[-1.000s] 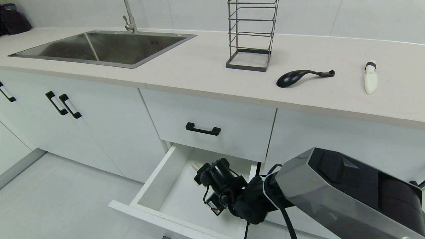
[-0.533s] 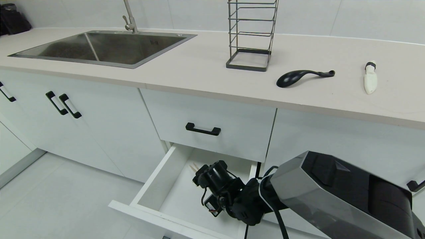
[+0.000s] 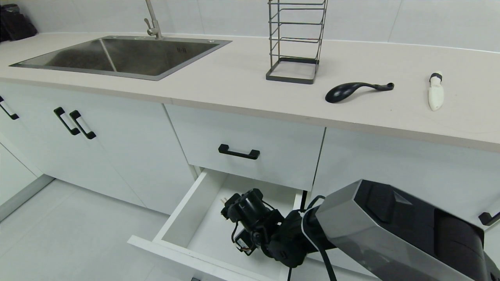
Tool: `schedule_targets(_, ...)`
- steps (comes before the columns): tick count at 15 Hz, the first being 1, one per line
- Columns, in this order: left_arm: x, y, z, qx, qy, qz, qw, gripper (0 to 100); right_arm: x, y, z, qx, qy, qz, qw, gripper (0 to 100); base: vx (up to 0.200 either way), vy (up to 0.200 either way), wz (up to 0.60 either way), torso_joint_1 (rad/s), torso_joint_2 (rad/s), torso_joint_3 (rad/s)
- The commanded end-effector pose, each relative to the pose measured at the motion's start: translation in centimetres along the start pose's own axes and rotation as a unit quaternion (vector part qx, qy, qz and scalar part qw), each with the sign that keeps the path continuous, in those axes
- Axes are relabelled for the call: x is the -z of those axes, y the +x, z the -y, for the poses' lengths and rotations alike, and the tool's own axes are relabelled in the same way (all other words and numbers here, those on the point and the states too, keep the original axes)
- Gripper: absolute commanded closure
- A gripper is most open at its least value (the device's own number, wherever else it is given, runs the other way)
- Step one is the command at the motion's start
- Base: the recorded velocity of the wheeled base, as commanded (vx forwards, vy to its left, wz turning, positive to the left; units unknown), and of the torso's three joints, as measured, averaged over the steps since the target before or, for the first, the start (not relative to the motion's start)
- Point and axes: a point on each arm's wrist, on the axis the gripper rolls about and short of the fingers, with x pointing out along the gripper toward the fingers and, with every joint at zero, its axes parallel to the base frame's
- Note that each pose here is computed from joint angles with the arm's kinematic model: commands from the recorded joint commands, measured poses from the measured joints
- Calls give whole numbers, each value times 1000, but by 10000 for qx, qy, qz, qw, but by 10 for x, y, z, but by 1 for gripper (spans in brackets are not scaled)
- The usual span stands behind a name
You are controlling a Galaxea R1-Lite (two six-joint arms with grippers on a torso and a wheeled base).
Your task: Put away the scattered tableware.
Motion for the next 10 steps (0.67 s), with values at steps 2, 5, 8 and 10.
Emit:
schedule_targets(2, 0, 0, 0, -1, -2, 2, 10000, 0, -17, -27, 3, -73, 25, 238, 9997, 0, 0, 0, 0, 0, 0, 0)
schedule_targets(5, 0, 0, 0, -1, -9, 2, 10000, 0, -38, -76, 4, -227, -4, 537, 9983, 0, 0, 0, 0, 0, 0, 0)
schedule_targets(8, 0, 0, 0, -1, -2, 2, 10000, 0, -54, -127, 11, -587, 39, 1006, 9932, 0, 0, 0, 0, 0, 0, 0)
schedule_targets(10, 0, 0, 0, -1, -2, 2, 10000, 0, -58, -159, 17, -710, 76, 1285, 9891, 0, 0, 0, 0, 0, 0, 0)
